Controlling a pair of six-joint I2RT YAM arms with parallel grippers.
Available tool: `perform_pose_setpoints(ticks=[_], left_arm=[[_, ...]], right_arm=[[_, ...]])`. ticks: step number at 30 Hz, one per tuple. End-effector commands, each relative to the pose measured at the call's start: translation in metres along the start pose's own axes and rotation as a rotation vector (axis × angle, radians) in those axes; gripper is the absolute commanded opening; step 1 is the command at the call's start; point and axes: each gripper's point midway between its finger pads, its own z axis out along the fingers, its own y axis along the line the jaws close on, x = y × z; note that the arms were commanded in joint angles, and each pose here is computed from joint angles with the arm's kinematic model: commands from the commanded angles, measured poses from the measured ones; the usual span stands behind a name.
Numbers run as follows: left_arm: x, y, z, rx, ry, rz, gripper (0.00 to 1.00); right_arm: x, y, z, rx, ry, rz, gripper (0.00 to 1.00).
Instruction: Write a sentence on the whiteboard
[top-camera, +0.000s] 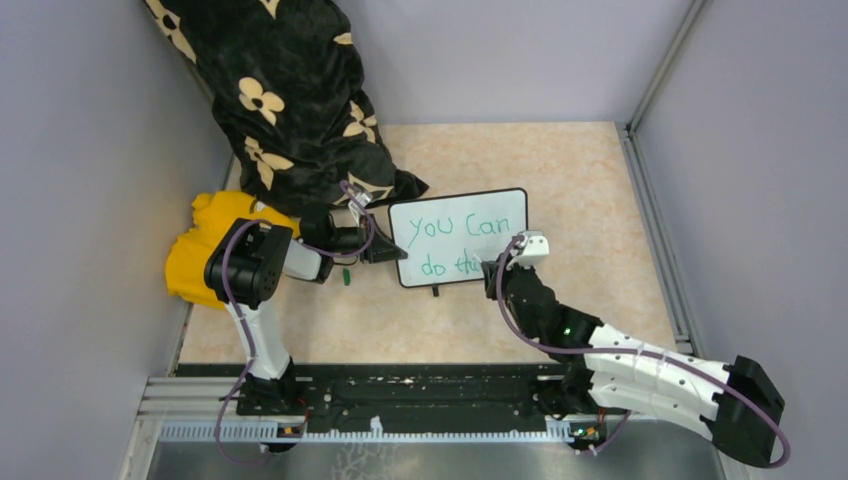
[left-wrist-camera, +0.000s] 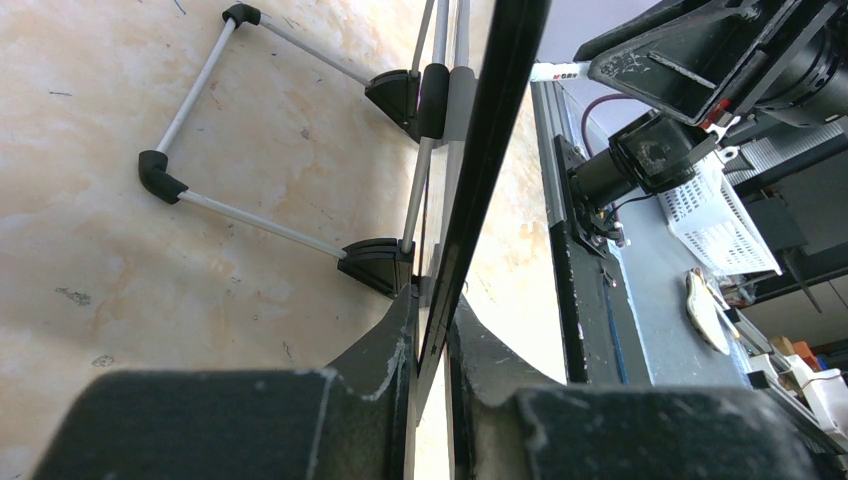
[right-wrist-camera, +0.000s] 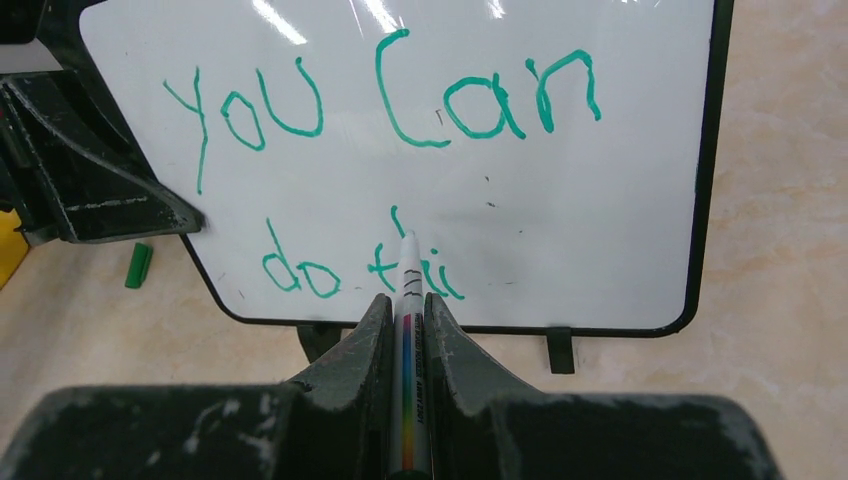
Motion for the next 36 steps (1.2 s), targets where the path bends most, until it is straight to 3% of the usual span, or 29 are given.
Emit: perform_pose_setpoints(ticks=[1,7,21,36], left_arm=[[0.011,0.003,0.001,-0.012,0.025,-0.074,0.17],[0.011,0.003,0.002,-0.012,0.026,-0.073,0.17],[0.012,0.003,0.002,-0.013,0.027,-0.077,0.17],[0.012,0.004,0.002,-0.012,0.032,-0.083,0.17]], right_arm=[[-0.017,-0.004,-0.002,0.032,-0.037,0.013,0.0],[-0.005,-0.024,-0.001,0.141,0.002,-0.021,0.0],[-0.026,-0.014,0.001,0.101,-0.08,0.027,0.0],[-0.024,-0.011,0.009,0.126,-0.07,0.005,0.0]])
